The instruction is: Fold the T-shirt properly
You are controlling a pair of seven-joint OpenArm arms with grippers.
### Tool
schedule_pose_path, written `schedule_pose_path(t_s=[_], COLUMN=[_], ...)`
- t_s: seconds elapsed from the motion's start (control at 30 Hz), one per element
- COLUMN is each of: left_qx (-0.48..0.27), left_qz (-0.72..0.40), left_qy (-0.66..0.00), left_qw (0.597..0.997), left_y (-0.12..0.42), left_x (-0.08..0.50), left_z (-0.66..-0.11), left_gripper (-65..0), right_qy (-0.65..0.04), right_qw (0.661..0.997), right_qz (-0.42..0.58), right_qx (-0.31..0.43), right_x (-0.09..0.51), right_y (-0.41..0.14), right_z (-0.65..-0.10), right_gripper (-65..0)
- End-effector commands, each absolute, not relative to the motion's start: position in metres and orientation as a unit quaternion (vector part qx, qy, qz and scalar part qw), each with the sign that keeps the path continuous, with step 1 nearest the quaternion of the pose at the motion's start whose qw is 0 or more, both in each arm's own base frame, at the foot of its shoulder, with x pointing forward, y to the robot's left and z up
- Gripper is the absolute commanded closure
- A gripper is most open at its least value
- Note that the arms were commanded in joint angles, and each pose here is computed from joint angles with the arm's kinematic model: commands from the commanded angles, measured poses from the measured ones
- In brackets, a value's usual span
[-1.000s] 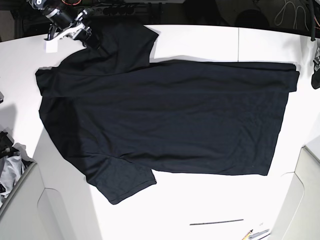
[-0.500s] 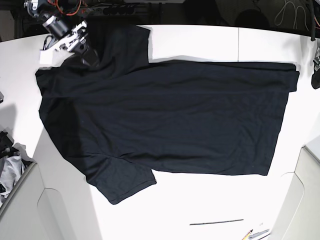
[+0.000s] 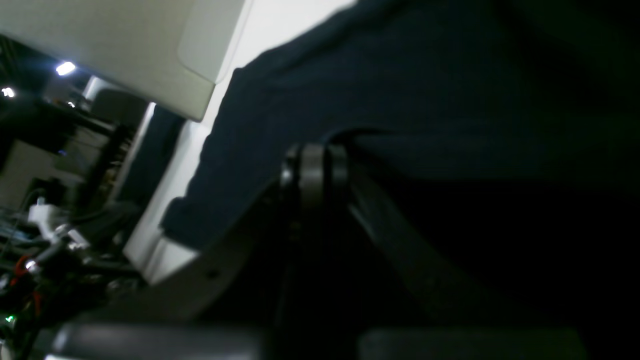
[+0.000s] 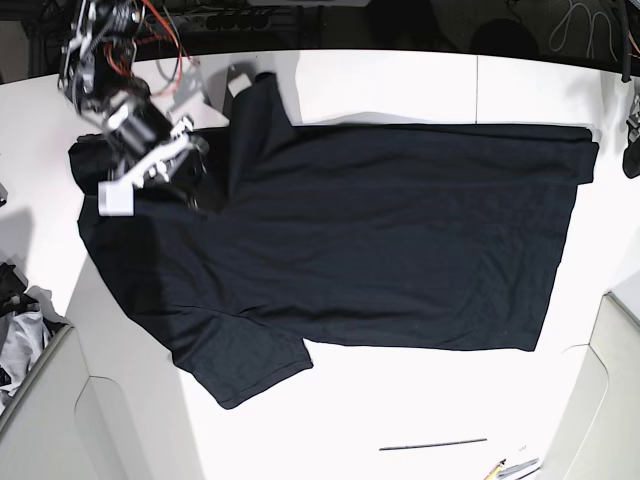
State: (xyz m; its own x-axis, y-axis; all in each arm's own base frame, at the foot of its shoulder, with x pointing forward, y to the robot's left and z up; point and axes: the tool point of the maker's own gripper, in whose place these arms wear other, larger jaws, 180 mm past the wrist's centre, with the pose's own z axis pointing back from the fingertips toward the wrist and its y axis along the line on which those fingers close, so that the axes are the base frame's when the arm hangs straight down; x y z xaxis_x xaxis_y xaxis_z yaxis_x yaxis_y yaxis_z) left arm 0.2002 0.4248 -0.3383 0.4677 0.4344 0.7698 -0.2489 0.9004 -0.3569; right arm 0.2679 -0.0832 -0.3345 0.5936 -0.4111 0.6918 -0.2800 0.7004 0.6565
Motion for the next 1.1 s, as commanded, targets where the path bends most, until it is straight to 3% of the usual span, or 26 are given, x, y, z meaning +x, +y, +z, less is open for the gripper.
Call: schedule_pose_path(t_s=[0.0, 0.43, 0.47, 0.57, 0.63, 0.9, 1.07], left_qx=[-0.093, -0.093, -0.093, -0.093, -0.093, -0.093, -0.094], left_qz=[0.190, 0.190, 0.190, 0.190, 0.190, 0.190, 0.190], left_qy=[-0.499, -0.499, -0.499, -0.499, -0.499, -0.499, -0.495], left_qw=[0.840, 0.840, 0.840, 0.840, 0.840, 0.841, 0.843], left_y=[0.431, 0.431, 0.431, 0.431, 0.431, 0.431, 0.431], left_x=[0.208, 0.208, 0.208, 0.208, 0.208, 0.208, 0.207], left_z=[-0.320, -0.320, -0.320, -0.320, -0.320, -0.321, -0.322], left_gripper=[-26.7, -26.7, -26.7, -26.7, -26.7, -26.7, -26.7], right_qy=[-0.479, -0.521, -0.520, -0.520, -0.528, -0.529, -0.460], right_qw=[0.789, 0.797, 0.798, 0.801, 0.799, 0.795, 0.807], right_qz=[-0.029, 0.009, 0.010, 0.012, 0.011, -0.001, 0.006], right_qx=[0.384, 0.306, 0.304, 0.297, 0.288, 0.298, 0.370], right_x=[0.280, 0.311, 0.311, 0.311, 0.313, 0.313, 0.293], right_y=[-0.085, -0.099, -0.099, -0.101, -0.104, -0.104, -0.080], right_z=[-0.317, -0.310, -0.311, -0.312, -0.311, -0.309, -0.314], right_gripper=[0.0, 0.0, -1.7, -20.0, -28.8, -29.9, -29.7])
